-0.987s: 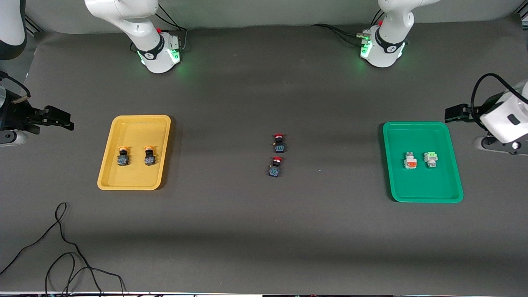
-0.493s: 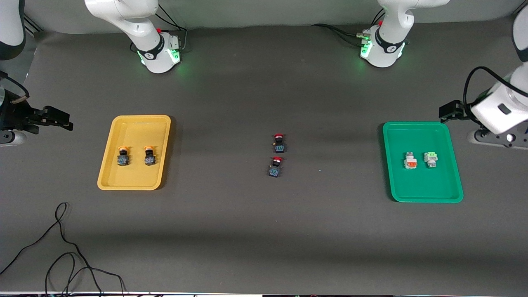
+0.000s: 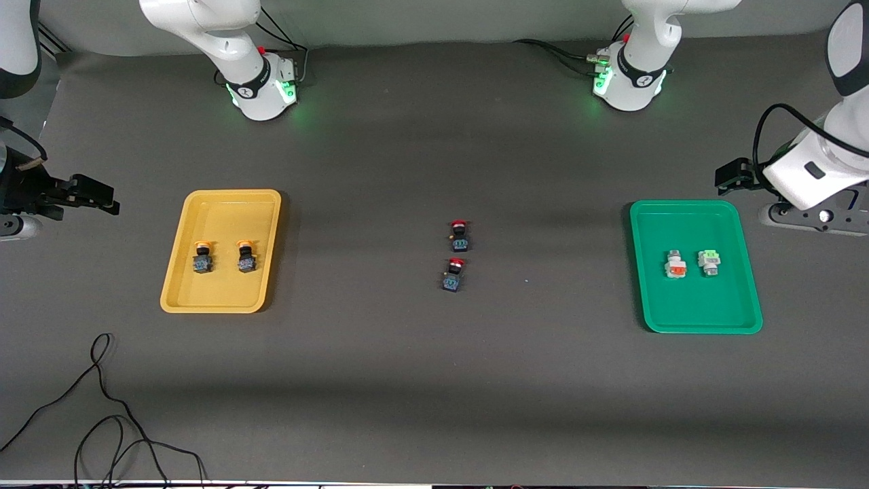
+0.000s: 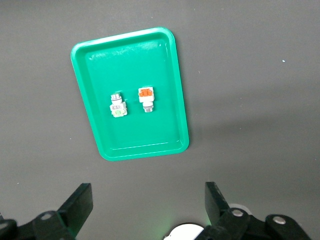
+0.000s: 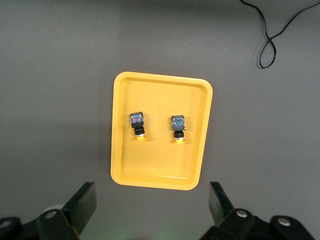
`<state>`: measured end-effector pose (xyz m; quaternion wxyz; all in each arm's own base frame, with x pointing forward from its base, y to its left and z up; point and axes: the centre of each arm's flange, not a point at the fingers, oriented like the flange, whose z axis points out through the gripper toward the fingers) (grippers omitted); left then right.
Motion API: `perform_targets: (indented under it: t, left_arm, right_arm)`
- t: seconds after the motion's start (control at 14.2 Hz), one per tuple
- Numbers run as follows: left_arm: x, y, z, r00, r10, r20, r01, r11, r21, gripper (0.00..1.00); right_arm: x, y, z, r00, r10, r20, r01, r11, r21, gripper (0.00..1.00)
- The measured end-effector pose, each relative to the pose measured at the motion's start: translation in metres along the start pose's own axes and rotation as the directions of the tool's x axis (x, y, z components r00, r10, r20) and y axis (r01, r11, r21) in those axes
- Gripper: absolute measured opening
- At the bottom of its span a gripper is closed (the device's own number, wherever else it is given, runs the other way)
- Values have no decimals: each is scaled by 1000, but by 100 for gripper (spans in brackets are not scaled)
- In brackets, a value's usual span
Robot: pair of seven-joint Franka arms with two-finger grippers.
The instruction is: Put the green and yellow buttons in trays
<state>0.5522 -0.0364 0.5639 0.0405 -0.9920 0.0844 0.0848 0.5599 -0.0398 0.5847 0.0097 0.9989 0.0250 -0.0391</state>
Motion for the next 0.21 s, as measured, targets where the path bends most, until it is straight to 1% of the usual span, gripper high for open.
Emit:
perform_targets:
  t: [0.21]
  left_arm:
    - [1,0,0,1000,0,-5,0,1000,-2,100]
  right_arm:
    - [0,0,0,999,43,0,-43,999,2,100]
